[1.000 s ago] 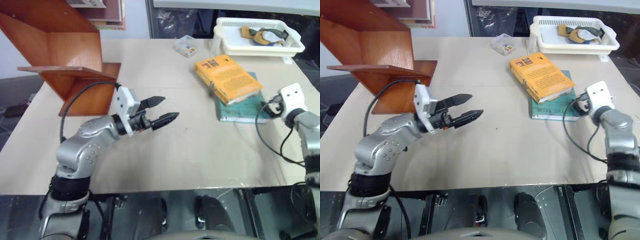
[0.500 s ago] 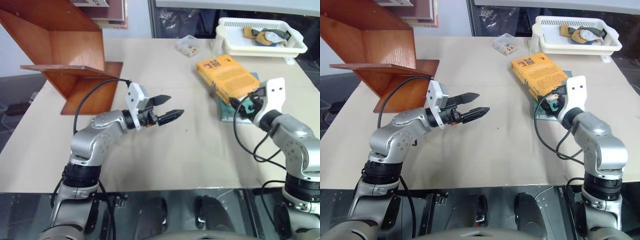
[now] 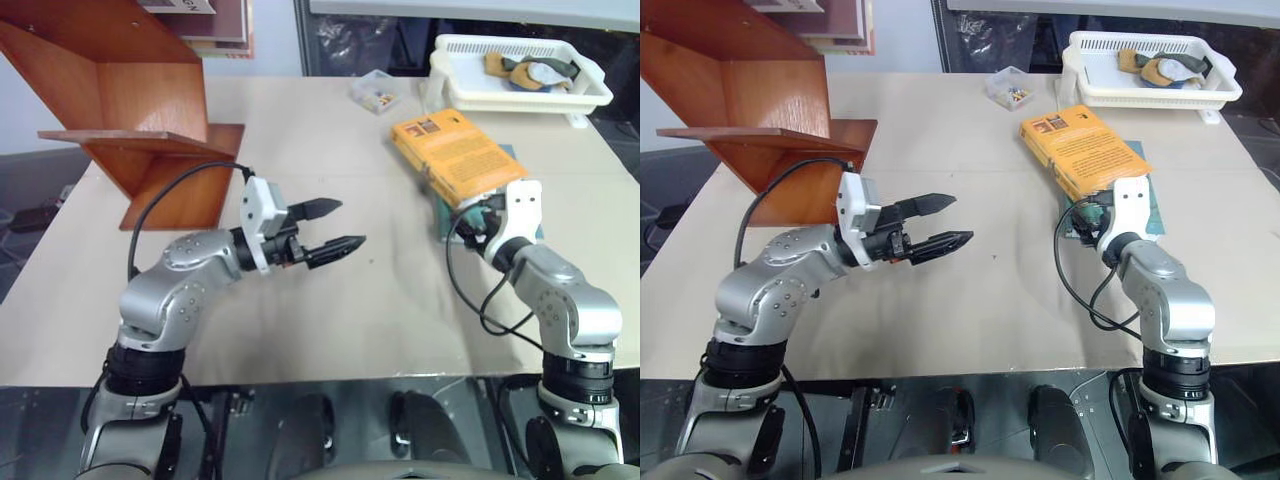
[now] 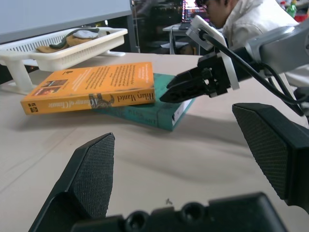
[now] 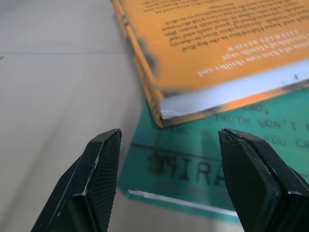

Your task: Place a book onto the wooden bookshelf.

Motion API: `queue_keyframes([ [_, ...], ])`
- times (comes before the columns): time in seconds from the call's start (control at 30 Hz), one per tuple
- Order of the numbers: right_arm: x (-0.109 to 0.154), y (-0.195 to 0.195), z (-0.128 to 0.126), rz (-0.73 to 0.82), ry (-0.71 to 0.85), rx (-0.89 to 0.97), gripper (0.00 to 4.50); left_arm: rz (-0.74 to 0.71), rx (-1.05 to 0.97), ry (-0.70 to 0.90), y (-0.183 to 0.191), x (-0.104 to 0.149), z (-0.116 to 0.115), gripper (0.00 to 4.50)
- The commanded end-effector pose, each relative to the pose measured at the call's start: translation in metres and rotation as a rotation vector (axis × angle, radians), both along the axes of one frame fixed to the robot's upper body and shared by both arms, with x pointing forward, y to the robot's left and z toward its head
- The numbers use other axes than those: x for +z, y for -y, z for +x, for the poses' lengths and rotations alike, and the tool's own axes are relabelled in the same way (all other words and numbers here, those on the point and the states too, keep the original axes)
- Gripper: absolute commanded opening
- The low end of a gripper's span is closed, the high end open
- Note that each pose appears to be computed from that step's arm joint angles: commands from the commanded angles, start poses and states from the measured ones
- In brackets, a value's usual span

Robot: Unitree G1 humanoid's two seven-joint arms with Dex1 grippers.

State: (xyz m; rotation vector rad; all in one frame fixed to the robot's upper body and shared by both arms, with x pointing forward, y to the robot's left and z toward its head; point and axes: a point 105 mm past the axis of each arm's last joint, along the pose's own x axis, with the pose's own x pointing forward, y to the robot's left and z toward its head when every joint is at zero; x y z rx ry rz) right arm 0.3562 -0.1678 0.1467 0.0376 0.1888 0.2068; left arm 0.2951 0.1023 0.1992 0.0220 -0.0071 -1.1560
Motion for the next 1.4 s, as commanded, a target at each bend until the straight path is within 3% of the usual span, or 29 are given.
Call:
queue_keyframes([
  [0.03,0.013,-0.005,0.008,-0.002,0.071,0.004,3.22,-0.007,-0.021,0.063,0.002,0.012,-0.007,4.50],
  [0.6,0.021,-0.007,0.011,-0.071,0.095,0.048,3.22,0.017,-0.005,0.077,-0.001,0.007,-0.011,4.50],
  [0.93,0.024,0.000,-0.001,-0.685,0.210,0.123,3.22,0.024,0.000,0.080,-0.004,0.005,-0.012,4.50],
  [1.07,0.029,-0.003,0.000,-0.792,0.261,0.125,3.22,0.026,-0.005,0.078,-0.003,0.004,-0.013,4.50],
  [1.13,0.038,0.004,0.005,-0.768,0.258,0.072,3.22,0.027,-0.005,0.076,-0.003,0.003,-0.013,4.50],
  [1.23,0.064,0.013,0.019,-0.407,0.238,-0.010,3.22,0.027,-0.007,0.075,-0.003,0.003,-0.013,4.50],
  [1.3,0.078,0.024,0.031,-0.318,0.246,-0.034,2.69,0.027,-0.010,0.075,-0.002,0.002,-0.013,4.50],
  [1.4,0.088,0.048,0.053,-0.291,0.238,-0.096,1.45,0.025,-0.013,0.077,0.000,0.001,-0.013,4.50],
])
